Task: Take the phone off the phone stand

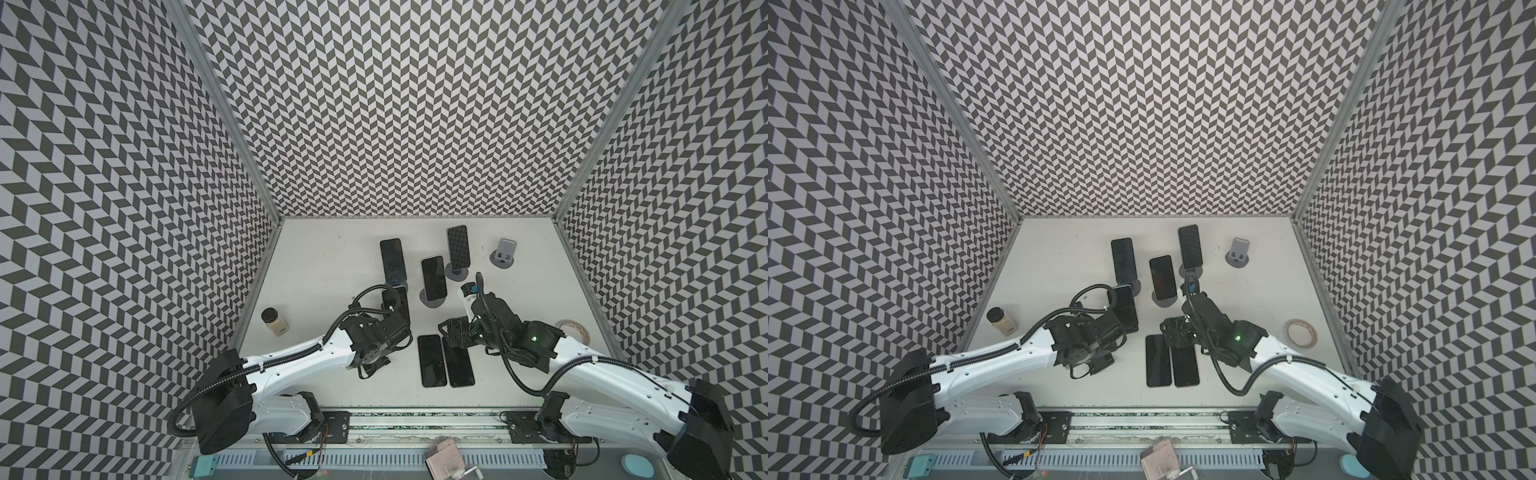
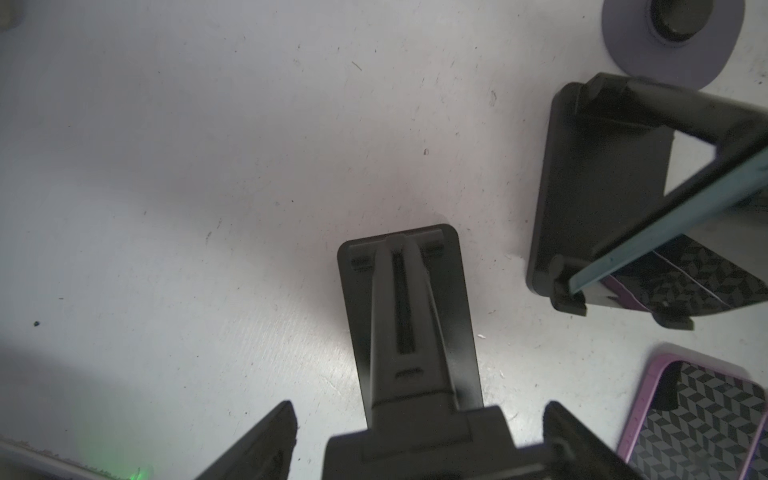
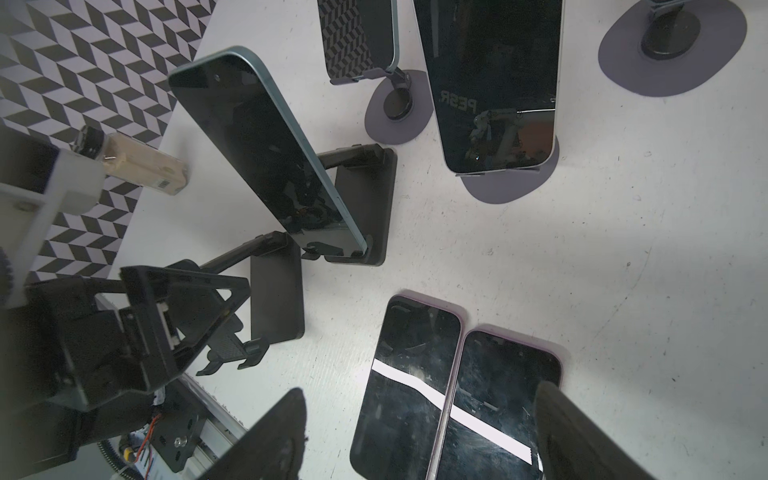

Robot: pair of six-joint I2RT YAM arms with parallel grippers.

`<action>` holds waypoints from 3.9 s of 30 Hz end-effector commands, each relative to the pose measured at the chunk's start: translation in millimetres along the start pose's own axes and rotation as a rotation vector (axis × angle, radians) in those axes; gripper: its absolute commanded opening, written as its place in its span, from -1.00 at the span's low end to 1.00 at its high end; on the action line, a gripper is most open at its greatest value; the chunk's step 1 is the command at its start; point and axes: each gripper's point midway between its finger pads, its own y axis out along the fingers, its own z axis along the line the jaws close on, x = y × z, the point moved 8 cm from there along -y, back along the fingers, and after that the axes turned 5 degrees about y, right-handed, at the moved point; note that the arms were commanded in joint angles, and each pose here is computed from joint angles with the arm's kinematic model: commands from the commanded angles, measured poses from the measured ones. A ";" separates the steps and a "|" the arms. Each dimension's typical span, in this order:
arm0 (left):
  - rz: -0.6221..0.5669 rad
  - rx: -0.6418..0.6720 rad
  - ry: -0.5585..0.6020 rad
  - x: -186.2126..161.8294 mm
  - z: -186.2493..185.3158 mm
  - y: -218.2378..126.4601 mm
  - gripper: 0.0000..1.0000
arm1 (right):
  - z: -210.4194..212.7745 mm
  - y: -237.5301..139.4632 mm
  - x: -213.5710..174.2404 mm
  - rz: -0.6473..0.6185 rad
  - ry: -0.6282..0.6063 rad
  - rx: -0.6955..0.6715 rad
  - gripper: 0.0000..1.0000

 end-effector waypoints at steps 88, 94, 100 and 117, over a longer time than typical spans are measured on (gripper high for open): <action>-0.334 -0.085 -0.160 201.4 61.3 33.7 0.21 | 26.3 5.5 29.5 -0.024 -0.075 0.075 0.68; -0.342 -0.061 -0.155 226.6 67.2 55.1 0.23 | 41.4 1.1 43.4 -0.032 -0.101 0.122 0.68; -0.318 -0.035 -0.173 245.1 80.8 77.2 0.25 | 51.5 -1.4 52.6 -0.023 -0.120 0.143 0.68; -0.269 -0.070 -0.223 254.5 95.8 100.4 0.76 | 60.3 -9.4 61.9 -0.023 -0.139 0.159 0.67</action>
